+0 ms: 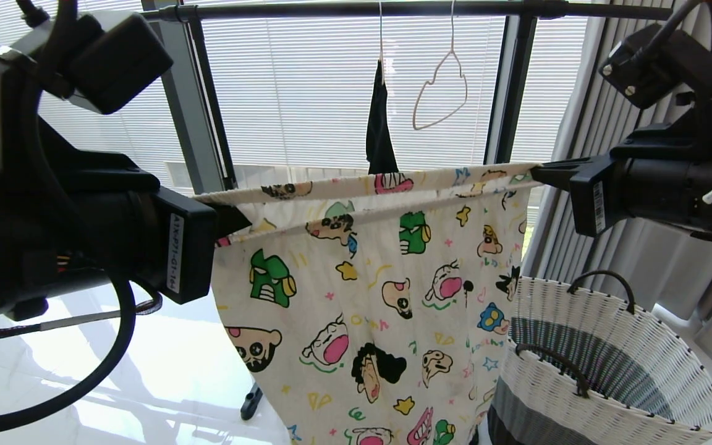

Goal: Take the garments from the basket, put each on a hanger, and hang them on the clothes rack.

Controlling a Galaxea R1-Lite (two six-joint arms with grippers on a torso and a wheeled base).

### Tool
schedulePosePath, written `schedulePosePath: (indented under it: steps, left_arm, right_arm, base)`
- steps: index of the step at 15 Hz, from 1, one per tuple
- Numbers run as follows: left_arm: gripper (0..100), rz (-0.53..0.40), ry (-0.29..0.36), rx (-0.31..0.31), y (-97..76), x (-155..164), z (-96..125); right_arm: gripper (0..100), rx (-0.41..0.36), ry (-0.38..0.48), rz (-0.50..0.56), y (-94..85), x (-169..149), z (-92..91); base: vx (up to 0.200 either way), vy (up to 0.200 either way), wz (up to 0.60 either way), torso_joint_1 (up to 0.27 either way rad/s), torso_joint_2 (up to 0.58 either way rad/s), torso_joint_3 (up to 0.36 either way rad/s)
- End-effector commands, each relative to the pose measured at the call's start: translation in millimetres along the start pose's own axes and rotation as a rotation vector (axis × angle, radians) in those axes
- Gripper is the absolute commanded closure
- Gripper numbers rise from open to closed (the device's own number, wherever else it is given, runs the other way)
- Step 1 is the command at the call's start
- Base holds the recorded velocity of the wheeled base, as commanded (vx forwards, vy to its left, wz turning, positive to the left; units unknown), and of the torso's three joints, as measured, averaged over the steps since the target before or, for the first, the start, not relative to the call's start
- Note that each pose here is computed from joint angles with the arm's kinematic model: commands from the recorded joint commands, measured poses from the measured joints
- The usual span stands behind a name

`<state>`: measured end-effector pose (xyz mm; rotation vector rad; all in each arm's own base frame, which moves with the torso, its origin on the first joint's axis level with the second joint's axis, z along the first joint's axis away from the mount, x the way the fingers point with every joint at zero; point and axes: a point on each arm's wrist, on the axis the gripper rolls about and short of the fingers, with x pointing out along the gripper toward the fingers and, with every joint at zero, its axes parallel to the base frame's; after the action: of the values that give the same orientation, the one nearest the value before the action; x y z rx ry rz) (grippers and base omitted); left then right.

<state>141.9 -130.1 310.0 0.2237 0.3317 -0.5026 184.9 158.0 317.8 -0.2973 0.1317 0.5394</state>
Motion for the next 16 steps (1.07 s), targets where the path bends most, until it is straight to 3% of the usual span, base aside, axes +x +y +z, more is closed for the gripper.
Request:
schedulePosePath:
  steps: [1, 5, 9, 13, 16]
  left_arm:
    - [100, 0.013, 0.005, 0.005, -1.8, 0.5, -1.5]
    - [100, 0.011, 0.021, 0.017, -4.7, 0.2, -7.4]
    - [100, -0.013, -0.027, 0.02, -10.3, 0.6, -1.4]
    - [100, -0.009, -0.125, 0.022, -18.0, 24.7, 24.2]
    - [100, 0.0, -0.166, 0.091, -26.4, 50.5, 35.7]
  right_arm:
    - [100, -0.016, -0.013, 0.013, -0.6, 8.2, 10.7]
    - [100, -0.04, -0.024, 0.018, -2.5, 3.4, 17.7]
    - [100, -0.046, -0.025, 0.017, -4.4, -3.1, 18.2]
    - [100, -0.055, 0.015, 0.069, -11.4, -48.5, 15.2]
    - [100, -0.066, 0.04, 0.195, -13.6, -90.2, 9.7]
  base:
    - [0.0, 0.0, 0.0, 0.0, 0.0, 0.0]
    - [0.0, 0.0, 0.0, 0.0, 0.0, 0.0]
    - [0.0, 0.0, 0.0, 0.0, 0.0, 0.0]
    - [0.0, 0.0, 0.0, 0.0, 0.0, 0.0]
    - [0.0, 0.0, 0.0, 0.0, 0.0, 0.0]
